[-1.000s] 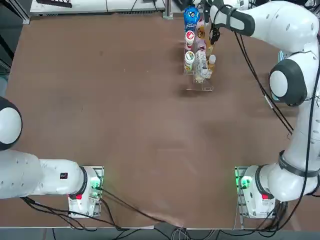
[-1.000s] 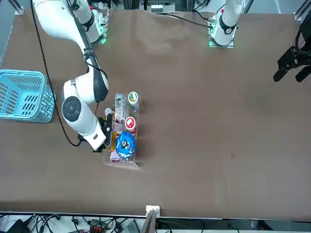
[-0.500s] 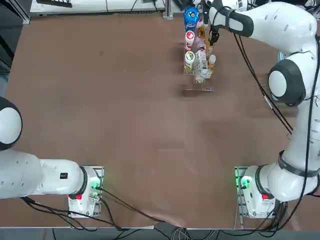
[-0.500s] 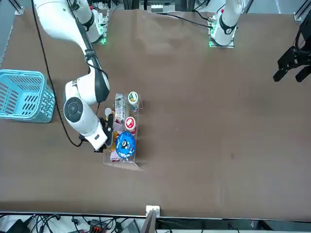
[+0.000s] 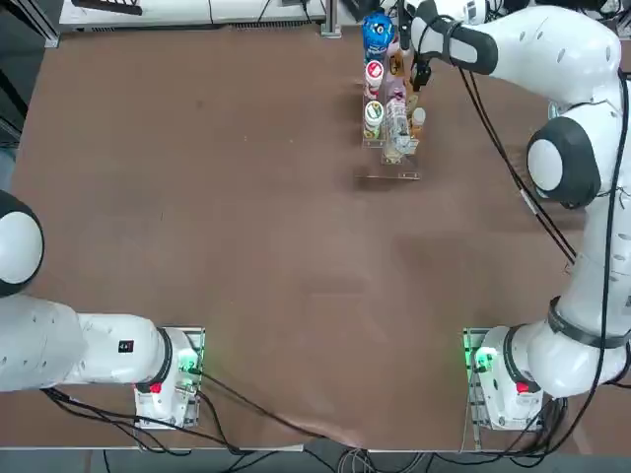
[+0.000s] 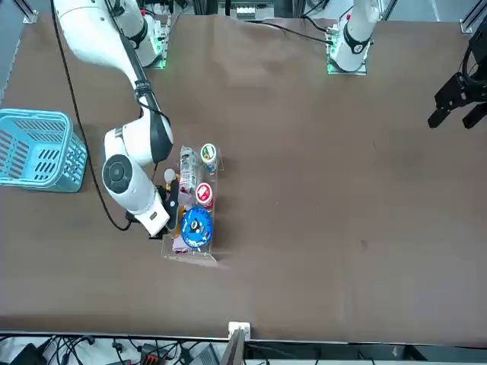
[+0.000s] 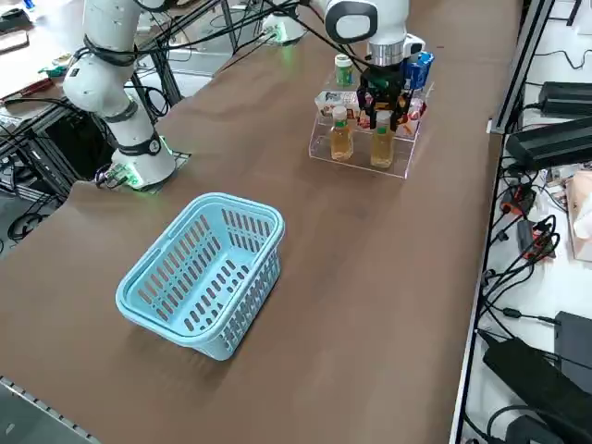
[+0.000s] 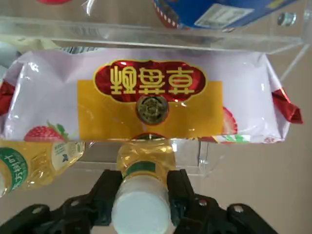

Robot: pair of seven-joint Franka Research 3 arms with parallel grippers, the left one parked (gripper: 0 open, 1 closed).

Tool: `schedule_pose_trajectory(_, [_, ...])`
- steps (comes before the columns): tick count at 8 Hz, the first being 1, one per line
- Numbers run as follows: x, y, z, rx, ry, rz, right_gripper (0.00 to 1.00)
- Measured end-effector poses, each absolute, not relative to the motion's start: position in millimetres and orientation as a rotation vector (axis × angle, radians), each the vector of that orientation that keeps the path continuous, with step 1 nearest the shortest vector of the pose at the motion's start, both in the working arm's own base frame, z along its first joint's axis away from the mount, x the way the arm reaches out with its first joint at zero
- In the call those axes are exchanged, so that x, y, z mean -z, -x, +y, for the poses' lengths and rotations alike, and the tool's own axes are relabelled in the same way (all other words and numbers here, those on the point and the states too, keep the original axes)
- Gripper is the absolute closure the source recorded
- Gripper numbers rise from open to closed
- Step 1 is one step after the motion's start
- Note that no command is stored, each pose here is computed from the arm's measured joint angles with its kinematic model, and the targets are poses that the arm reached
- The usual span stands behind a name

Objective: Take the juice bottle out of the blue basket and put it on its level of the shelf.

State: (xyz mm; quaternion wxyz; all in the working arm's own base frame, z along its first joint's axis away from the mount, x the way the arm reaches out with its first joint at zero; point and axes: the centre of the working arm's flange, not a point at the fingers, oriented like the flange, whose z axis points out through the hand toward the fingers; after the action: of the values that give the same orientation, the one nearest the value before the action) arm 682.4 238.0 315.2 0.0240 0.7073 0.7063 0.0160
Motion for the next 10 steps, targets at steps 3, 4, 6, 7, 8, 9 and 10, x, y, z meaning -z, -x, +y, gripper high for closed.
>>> schedule_pose_trajectory(3, [-322, -685, 238, -0.069, -2.186, 2.178, 0.00])
schedule_pose_trajectory(4, [-327, -687, 236, -0.078, -2.186, 2.171, 0.00])
schedule_pose_trajectory(6, [-337, -691, 225, -0.073, -2.202, 2.149, 0.00])
schedule_pose_trajectory(7, [-346, -692, 217, -0.057, -2.234, 2.136, 0.00])
schedule_pose_trajectory(8, [-365, -694, 206, -0.053, -2.286, 2.120, 0.00])
schedule_pose_trajectory(9, [-388, -696, 194, -0.057, -2.350, 2.105, 0.00])
schedule_pose_trajectory(10, [-410, -698, 181, -0.068, -2.405, 2.090, 0.00])
